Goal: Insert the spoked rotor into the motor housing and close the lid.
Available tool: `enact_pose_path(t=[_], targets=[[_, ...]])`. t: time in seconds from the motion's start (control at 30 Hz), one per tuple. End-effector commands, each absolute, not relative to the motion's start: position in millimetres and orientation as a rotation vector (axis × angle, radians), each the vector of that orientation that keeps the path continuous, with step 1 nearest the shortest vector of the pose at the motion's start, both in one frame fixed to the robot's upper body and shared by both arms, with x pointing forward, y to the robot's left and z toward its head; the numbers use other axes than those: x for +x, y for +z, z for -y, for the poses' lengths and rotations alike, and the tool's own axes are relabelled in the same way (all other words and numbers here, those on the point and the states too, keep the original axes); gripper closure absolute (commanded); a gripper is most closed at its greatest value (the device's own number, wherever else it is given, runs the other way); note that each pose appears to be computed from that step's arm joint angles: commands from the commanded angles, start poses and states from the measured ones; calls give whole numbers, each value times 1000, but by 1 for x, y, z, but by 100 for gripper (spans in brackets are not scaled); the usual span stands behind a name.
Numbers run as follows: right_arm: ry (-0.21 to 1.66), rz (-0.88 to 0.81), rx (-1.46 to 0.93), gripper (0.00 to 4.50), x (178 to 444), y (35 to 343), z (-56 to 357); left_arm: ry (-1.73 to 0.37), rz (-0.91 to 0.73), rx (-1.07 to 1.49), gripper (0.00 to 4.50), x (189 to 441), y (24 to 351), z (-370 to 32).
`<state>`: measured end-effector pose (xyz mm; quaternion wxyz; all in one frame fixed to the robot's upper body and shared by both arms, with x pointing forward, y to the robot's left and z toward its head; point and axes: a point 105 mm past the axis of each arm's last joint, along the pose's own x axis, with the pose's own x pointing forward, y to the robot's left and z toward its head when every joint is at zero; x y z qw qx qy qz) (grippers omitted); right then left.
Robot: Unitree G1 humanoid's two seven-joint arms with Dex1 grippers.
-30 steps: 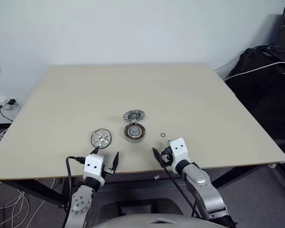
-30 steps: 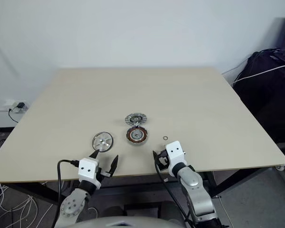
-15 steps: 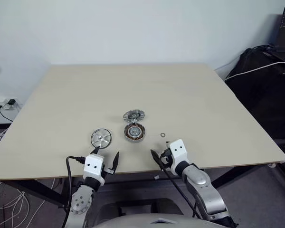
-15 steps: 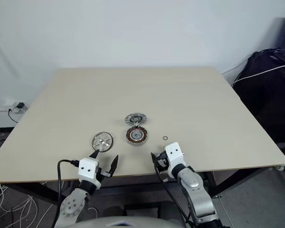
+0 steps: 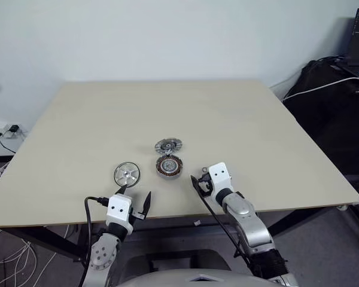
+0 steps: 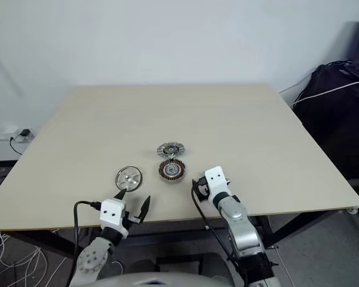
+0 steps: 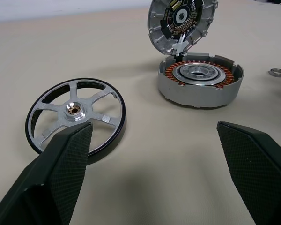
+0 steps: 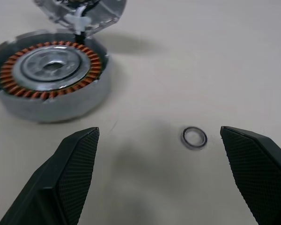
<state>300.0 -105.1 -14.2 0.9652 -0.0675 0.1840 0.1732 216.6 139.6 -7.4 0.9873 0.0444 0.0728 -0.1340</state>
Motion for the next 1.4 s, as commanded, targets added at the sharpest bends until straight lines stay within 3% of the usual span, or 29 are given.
enact_pose_path(t=[0.03,0.43,1.07,1.17,1.4], targets=[[311,-349,-124,4,314,-8,109,-276,-88,85,0,222,8,-136],[235,-373,-66,4,341,-12,118,-267,-90,88,0,221,8,-137],[232,-427,-43,4,340,-31,112,-274,-95,96,0,219,8,-137],[232,-425,-39,64,341,-30,111,-275,-93,97,0,219,8,-137],[237,-412,-36,291,343,-25,109,-272,-91,95,0,221,9,-137]])
